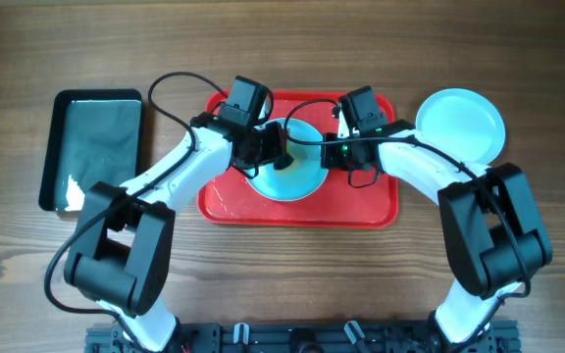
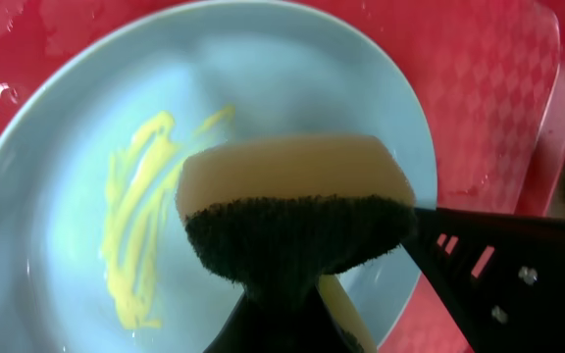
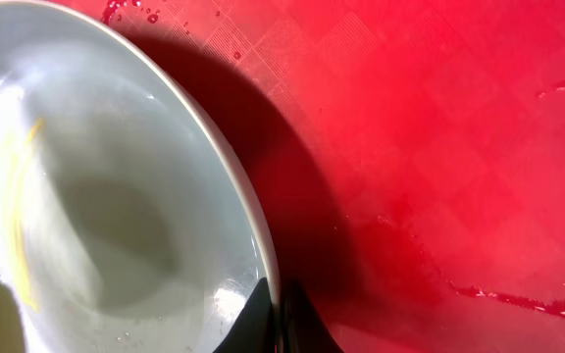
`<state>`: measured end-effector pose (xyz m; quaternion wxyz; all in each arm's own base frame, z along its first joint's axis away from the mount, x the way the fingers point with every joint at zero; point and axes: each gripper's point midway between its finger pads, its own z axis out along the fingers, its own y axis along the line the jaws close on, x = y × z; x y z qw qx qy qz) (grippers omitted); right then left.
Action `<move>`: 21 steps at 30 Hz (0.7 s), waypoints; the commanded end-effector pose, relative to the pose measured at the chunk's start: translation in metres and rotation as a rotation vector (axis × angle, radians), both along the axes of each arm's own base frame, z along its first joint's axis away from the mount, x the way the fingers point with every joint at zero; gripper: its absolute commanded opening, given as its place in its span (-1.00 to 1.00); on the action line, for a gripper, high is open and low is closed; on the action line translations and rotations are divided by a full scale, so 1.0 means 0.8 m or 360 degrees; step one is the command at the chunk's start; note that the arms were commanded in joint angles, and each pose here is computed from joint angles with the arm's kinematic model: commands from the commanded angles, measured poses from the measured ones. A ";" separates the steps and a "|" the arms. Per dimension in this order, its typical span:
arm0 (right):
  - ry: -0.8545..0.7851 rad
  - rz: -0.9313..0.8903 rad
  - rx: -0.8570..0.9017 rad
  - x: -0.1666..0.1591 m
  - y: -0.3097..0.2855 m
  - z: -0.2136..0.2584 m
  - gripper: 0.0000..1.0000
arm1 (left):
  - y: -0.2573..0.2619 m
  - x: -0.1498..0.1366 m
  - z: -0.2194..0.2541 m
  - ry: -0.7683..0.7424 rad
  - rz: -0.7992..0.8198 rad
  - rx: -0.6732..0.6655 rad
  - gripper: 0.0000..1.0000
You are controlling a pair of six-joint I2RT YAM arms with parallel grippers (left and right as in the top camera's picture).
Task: Clean dirty plates on tray and stack at the side
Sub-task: 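Scrub the held light-blue plate with the sponge in the left gripper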
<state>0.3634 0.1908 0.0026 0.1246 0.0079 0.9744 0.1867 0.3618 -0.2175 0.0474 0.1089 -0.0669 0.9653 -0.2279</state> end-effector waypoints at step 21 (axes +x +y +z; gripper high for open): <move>0.0065 -0.0002 -0.0026 -0.004 -0.003 -0.018 -0.91 | 0.166 0.018 -0.050 -0.0167 0.0352 0.1243 -0.92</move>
